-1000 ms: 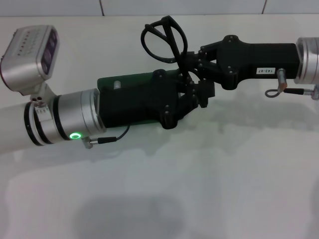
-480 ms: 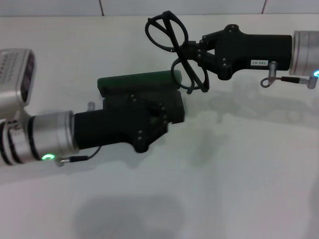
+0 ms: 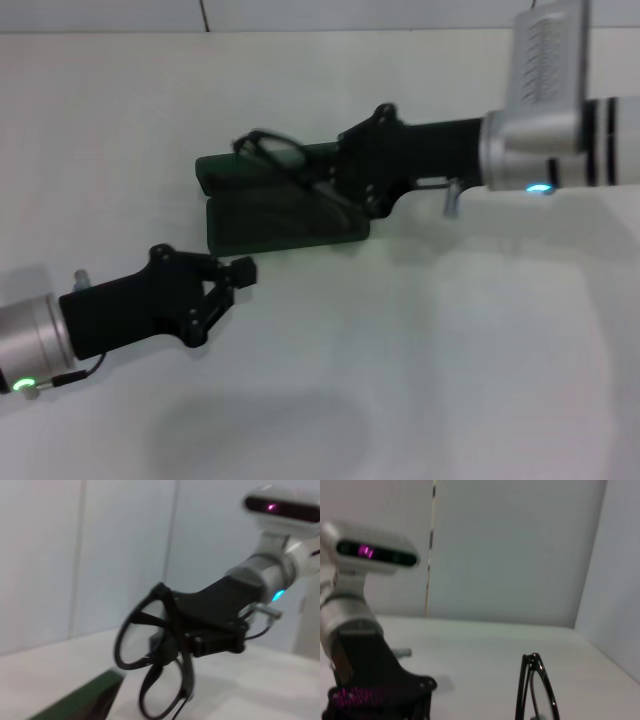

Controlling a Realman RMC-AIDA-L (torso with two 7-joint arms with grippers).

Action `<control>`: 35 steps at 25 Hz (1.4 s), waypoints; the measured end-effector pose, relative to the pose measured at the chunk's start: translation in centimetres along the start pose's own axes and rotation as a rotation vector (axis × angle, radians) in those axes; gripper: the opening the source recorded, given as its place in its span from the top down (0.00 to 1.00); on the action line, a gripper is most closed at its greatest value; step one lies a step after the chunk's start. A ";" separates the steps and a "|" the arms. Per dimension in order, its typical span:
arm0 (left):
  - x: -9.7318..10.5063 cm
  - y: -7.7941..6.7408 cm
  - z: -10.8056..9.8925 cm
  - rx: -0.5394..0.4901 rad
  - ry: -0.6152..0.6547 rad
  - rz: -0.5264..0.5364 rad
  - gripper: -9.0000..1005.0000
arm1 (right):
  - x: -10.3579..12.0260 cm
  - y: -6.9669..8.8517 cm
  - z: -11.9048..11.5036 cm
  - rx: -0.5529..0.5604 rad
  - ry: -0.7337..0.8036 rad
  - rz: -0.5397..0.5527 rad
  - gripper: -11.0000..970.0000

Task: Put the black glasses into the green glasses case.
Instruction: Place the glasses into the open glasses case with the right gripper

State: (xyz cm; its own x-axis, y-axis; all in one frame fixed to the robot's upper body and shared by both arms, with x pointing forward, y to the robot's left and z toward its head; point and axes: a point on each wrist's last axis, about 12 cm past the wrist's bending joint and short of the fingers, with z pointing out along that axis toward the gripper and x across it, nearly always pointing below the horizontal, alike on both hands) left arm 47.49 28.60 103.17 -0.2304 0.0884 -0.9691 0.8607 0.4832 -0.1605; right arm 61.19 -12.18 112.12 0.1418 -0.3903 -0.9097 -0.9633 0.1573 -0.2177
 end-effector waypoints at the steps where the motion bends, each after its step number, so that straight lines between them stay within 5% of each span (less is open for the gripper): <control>1: 0.4 0.1 -0.4 -0.026 0.017 -0.001 0.98 | 0.0 0.2 0.6 0.001 0.020 -0.019 0.93; 12: 1.3 0.3 -2.2 -0.086 0.056 -0.011 0.98 | 0.0 1.4 3.8 0.036 0.175 -0.187 0.92; 35: 0.4 0.5 -1.3 -0.043 0.027 0.002 0.98 | 0.1 0.9 3.9 0.095 0.201 -0.196 0.91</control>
State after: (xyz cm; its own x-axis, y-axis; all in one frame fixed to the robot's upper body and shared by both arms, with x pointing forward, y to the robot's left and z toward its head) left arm 47.23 29.96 102.93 -0.2419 0.1127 -0.9637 0.8410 0.5198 -0.1503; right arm 61.26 -8.57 110.48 0.2665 -0.5917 -0.7608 -0.8948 0.1416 -0.4235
